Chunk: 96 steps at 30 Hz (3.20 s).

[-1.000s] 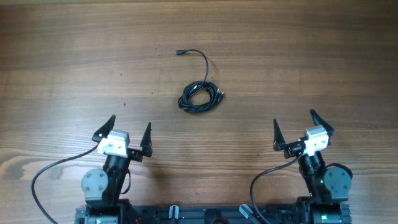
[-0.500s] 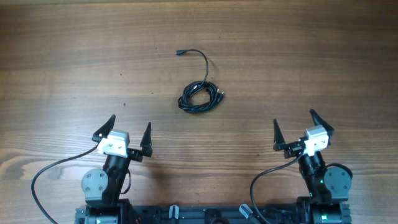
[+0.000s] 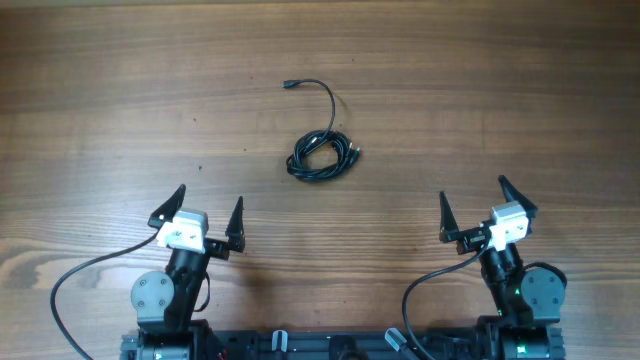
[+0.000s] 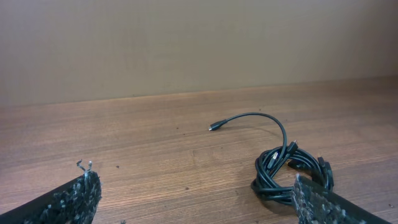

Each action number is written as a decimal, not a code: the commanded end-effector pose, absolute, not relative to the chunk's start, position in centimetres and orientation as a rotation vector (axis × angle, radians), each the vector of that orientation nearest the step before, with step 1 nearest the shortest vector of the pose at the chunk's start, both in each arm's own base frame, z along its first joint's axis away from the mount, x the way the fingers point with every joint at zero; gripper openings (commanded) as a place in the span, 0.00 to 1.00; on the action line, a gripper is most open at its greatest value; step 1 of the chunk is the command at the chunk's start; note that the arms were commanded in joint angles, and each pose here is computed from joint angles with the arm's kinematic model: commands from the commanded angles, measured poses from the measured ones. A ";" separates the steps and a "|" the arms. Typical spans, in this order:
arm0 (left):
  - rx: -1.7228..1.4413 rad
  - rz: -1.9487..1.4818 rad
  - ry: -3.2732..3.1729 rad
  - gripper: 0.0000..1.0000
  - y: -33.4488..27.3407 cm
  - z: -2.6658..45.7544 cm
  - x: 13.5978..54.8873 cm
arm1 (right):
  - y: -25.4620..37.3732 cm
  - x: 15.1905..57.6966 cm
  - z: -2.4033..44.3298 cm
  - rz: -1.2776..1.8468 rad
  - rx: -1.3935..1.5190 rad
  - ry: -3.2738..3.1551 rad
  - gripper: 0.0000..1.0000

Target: Untangle cables

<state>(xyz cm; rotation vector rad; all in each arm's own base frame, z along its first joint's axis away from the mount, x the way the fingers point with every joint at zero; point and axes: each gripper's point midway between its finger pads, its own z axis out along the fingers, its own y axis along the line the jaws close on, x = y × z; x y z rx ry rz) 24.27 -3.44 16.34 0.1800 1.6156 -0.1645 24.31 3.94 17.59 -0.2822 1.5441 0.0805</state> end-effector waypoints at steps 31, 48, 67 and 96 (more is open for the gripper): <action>0.191 -0.154 1.614 1.00 -3.4 16.2 24.2 | 3.8 24.3 17.7 0.071 -0.277 1.539 1.00; 0.191 -0.154 1.615 1.00 -3.4 16.2 24.2 | 3.8 24.3 17.7 0.071 -0.277 1.539 1.00; 0.191 -0.154 1.615 1.00 -3.4 16.2 24.2 | 3.8 24.3 17.7 0.071 -0.276 1.539 1.00; 0.192 -0.153 1.614 1.00 -3.4 16.2 24.2 | 3.8 24.3 17.7 0.027 -0.314 1.531 1.00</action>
